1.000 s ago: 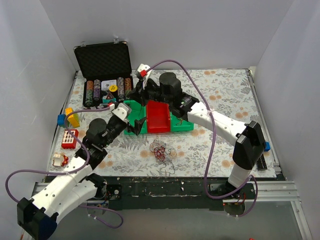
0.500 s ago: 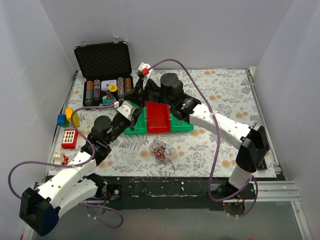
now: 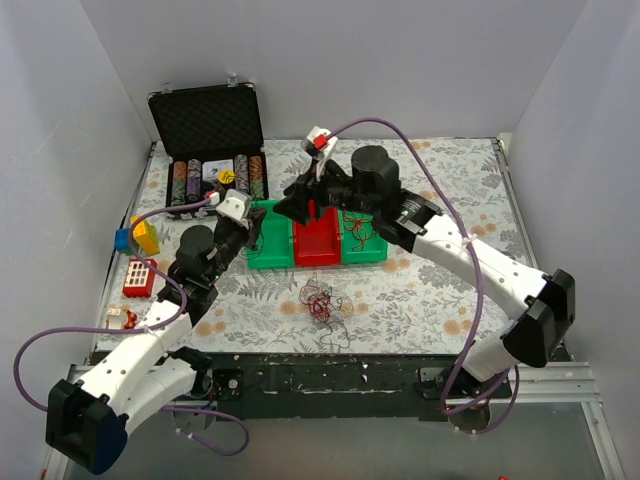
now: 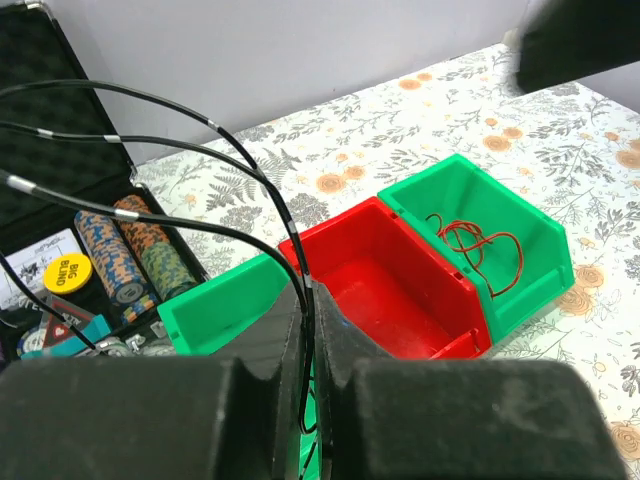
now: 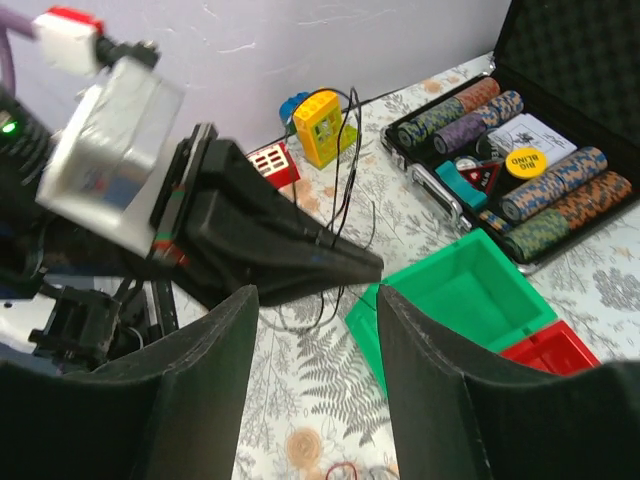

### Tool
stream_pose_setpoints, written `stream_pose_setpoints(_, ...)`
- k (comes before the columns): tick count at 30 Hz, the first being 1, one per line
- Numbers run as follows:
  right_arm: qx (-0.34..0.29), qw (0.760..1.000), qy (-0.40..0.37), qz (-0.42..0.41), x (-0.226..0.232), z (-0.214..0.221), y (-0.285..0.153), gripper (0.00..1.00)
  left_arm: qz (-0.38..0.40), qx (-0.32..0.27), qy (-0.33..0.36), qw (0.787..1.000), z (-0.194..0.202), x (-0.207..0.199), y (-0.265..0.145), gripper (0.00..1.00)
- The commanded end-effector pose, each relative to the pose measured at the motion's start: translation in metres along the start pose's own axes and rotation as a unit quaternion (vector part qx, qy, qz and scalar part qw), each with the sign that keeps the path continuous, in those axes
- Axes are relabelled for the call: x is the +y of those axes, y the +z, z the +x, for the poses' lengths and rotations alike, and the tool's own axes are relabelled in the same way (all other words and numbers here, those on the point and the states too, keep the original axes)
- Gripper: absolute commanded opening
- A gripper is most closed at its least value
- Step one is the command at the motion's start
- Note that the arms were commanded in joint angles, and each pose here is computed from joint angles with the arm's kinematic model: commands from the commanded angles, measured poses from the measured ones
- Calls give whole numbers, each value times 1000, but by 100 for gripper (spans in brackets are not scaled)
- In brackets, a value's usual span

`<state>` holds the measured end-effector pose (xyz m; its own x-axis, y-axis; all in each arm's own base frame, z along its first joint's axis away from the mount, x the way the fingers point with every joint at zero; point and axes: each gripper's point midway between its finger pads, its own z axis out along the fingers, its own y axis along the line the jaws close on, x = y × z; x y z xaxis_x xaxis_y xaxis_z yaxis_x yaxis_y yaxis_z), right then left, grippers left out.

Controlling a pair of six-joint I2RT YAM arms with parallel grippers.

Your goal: Untangle the cables

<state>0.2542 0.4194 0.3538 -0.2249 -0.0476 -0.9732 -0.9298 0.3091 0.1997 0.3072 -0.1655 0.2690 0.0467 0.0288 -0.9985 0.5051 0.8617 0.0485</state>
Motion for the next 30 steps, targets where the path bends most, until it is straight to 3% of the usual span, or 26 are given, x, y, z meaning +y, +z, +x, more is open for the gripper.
stream_pose_setpoints(1,-5,1000,0,13,2,0,-33,59,-11,-6,-39,999,-11,6,8,0)
stream_pose_setpoints(9,-32,998,12,44,-11,27,-65,56,17,-54,-95,994,-42,-4,34,0)
stream_pose_setpoints(13,-40,997,18,55,-18,37,-74,54,20,-65,-86,994,-42,-2,45,0)
stream_pose_setpoints(19,-38,996,34,73,-32,56,-83,51,-8,-45,-82,996,-10,12,57,0)
stream_pose_setpoints(30,-35,995,55,81,-46,74,-85,48,-24,22,-9,999,66,38,71,0)
